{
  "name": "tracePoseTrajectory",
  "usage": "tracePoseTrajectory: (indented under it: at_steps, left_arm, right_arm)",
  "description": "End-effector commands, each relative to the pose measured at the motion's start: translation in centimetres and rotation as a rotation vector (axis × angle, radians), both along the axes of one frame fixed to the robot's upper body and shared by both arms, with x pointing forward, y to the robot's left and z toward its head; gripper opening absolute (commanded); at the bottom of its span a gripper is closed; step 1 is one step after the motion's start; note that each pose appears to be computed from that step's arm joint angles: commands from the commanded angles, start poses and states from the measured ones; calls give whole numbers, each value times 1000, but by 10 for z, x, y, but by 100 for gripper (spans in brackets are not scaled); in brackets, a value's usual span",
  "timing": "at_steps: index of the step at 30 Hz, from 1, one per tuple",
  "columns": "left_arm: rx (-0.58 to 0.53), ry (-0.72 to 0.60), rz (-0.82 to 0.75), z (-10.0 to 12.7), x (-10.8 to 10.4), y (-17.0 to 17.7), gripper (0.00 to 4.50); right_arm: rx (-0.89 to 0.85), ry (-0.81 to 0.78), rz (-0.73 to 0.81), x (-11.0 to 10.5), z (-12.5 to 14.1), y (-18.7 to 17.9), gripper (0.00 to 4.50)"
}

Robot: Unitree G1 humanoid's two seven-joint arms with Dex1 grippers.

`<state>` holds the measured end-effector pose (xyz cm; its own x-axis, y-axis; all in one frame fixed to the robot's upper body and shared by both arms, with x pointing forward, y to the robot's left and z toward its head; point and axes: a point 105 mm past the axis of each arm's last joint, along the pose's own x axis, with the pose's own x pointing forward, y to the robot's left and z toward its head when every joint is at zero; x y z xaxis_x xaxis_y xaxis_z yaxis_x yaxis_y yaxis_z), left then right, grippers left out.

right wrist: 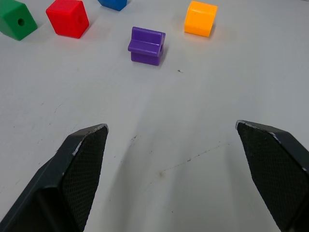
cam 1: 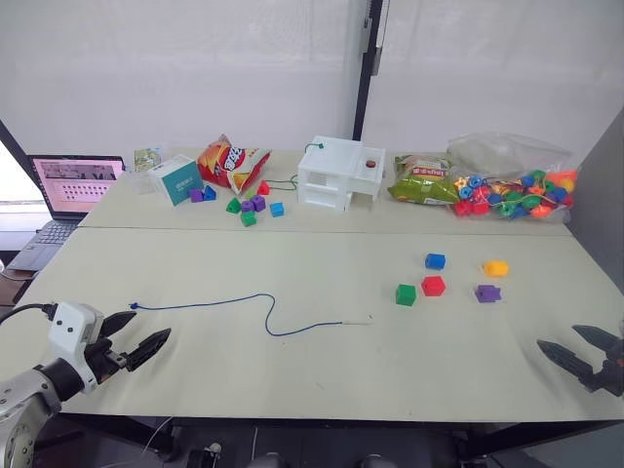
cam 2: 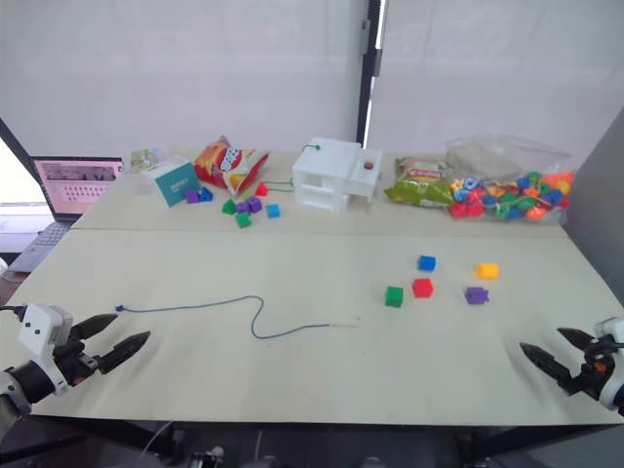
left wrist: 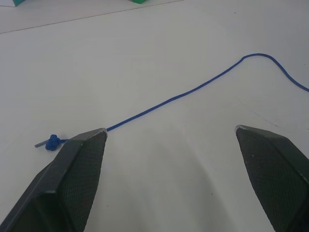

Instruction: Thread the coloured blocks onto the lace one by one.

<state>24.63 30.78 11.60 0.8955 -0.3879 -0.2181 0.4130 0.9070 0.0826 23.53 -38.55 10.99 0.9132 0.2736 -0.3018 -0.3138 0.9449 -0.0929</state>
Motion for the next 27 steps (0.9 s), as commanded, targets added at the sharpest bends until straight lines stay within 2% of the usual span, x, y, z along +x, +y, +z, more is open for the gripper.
tracePoseTrajectory:
  at_steps: [1, 4, 7, 11, 14, 17, 20, 25, 27]
  left_arm:
    - [11, -18, -39, 11, 4, -6, 448]
    - [-38, -40, -126, 22, 19, -26, 448]
    - [-29, -46, -309, 30, 35, -63, 448]
    - [-86, -31, -495, 41, 54, -106, 448]
    - [-34, -58, -680, 45, 69, -148, 448]
    - [-15, -62, -839, 45, 76, -181, 448]
    - [29, -46, -962, 36, 78, -205, 448]
    - [186, 11, -1115, -8, 79, -245, 448]
    - [195, -5, -1144, -12, 80, -260, 448]
  right_arm:
    - [-14, -68, 6, 3, 19, 2, 448]
    - [8, -96, 77, 12, 26, 21, 448]
    - [38, -113, 186, 20, 36, 48, 448]
    - [47, -111, 329, 27, 42, 81, 448]
    - [53, -69, 498, 24, 43, 118, 448]
    - [49, -30, 603, 18, 44, 142, 448]
    - [36, -3, 654, 15, 45, 155, 448]
    - [6, -9, 661, 8, 49, 166, 448]
    - [10, 8, 634, 5, 47, 166, 448]
